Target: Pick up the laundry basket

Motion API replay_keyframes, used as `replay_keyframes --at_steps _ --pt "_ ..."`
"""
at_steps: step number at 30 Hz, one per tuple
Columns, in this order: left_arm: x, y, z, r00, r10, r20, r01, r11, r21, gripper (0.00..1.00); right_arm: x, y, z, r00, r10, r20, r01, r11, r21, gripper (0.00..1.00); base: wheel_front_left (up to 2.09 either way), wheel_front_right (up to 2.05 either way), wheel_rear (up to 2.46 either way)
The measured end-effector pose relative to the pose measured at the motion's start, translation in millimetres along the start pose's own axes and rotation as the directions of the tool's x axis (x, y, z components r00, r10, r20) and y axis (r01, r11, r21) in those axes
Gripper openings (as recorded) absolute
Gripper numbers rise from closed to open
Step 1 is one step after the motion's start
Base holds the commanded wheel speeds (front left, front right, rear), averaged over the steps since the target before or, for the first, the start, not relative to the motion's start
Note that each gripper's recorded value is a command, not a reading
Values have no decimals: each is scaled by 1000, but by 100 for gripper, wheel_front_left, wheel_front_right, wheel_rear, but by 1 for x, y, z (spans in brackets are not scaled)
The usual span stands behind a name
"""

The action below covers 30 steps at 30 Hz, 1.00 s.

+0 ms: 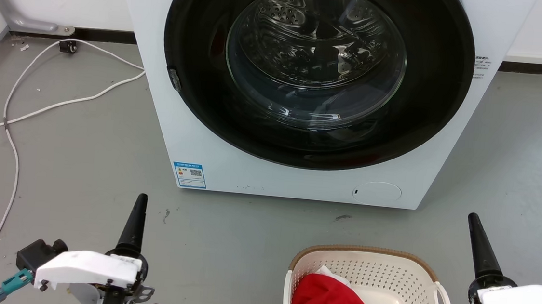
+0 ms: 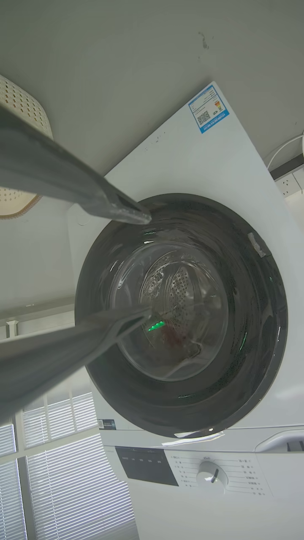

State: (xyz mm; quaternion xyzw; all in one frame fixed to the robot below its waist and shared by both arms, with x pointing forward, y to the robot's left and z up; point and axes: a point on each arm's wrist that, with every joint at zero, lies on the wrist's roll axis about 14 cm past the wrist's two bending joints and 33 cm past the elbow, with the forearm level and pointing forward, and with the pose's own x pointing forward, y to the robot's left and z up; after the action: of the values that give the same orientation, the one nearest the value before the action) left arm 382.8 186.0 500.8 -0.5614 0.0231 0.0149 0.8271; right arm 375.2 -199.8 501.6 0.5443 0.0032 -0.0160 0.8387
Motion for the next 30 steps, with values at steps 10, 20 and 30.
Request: replay_keyframes --at_steps 10,20,30 --pt "-2 -5 -6 1000 8 5 -9 977 213 100 -4 13 -1 999 42 6 -39 965 -258 100 0 0 0" --pt "-4 -13 -6 999 -20 27 9 933 359 100 -8 19 4 997 71 29 -54 915 -400 100 0 0 0" --pt "-8 -21 -7 998 -55 42 28 872 489 100 -13 28 4 994 106 33 -73 845 -530 100 0 0 0"
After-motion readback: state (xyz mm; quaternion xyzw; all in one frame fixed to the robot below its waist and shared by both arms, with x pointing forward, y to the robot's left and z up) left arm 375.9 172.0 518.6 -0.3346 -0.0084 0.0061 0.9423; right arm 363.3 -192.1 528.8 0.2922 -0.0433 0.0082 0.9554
